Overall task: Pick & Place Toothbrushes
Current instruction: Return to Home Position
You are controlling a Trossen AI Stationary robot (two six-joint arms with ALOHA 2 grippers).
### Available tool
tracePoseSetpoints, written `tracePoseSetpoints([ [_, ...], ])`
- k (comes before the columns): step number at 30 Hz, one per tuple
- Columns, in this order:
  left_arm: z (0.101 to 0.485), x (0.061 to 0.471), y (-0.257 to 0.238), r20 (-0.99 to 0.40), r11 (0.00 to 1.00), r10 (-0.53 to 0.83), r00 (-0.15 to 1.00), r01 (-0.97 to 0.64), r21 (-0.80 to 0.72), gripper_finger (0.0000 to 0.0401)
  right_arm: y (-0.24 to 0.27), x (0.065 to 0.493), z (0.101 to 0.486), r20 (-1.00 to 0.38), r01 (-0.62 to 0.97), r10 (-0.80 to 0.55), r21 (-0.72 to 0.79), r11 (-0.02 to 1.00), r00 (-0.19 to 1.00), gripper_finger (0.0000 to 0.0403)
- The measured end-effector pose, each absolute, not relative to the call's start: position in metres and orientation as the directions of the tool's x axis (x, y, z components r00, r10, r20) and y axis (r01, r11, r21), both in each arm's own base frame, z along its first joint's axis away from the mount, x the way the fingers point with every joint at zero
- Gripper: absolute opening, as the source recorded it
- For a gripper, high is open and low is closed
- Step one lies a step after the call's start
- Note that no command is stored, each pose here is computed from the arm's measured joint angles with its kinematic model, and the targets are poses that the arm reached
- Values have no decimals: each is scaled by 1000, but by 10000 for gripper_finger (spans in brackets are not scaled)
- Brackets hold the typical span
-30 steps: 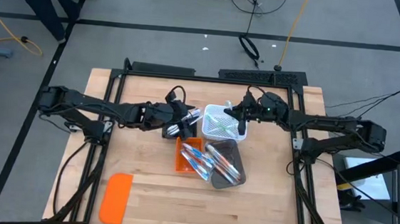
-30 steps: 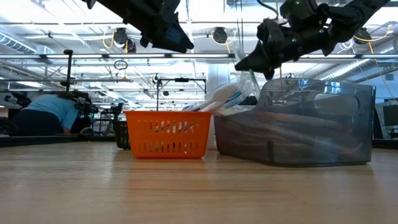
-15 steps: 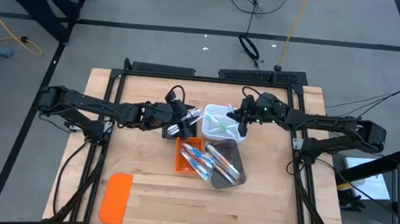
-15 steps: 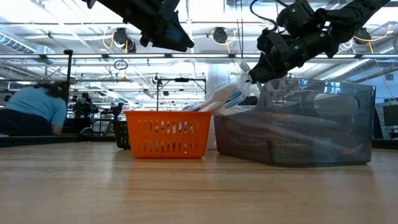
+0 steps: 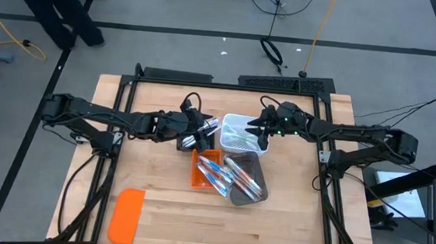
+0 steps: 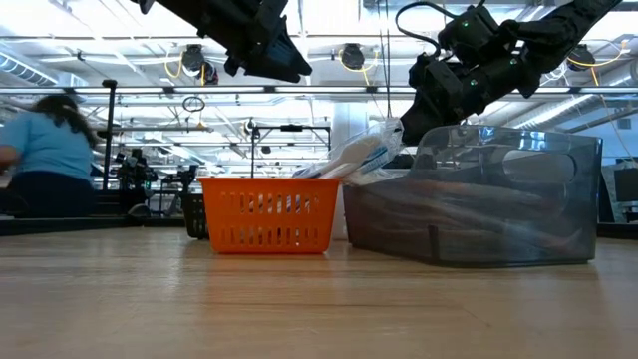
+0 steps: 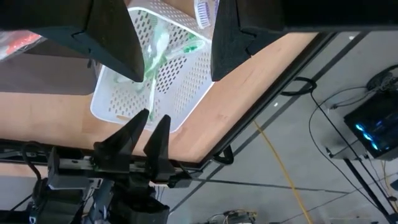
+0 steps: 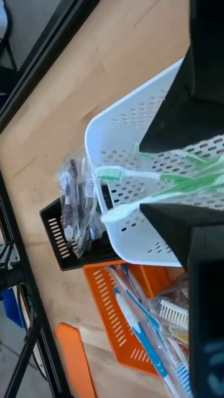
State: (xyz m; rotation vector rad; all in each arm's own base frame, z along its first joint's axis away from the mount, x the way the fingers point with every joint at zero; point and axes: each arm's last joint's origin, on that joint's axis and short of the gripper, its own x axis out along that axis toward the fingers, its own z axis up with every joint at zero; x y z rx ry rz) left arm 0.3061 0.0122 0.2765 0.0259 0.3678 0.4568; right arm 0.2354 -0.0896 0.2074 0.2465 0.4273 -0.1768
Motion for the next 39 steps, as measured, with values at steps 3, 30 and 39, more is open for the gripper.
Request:
tracePoseSetpoints([
  [3,276,306,12,-343,900,434,833,-420,118,189,-90,235,207,-430,215,-117,186,959,895,163],
  [30,220,116,16,-188,835,522,832,-543,-86,189,-16,125,190,201,-211,179,152,966,963,157],
  [39,167,100,13,-115,863,486,866,-497,-92,189,-13,122,186,163,-221,196,150,964,967,156],
])
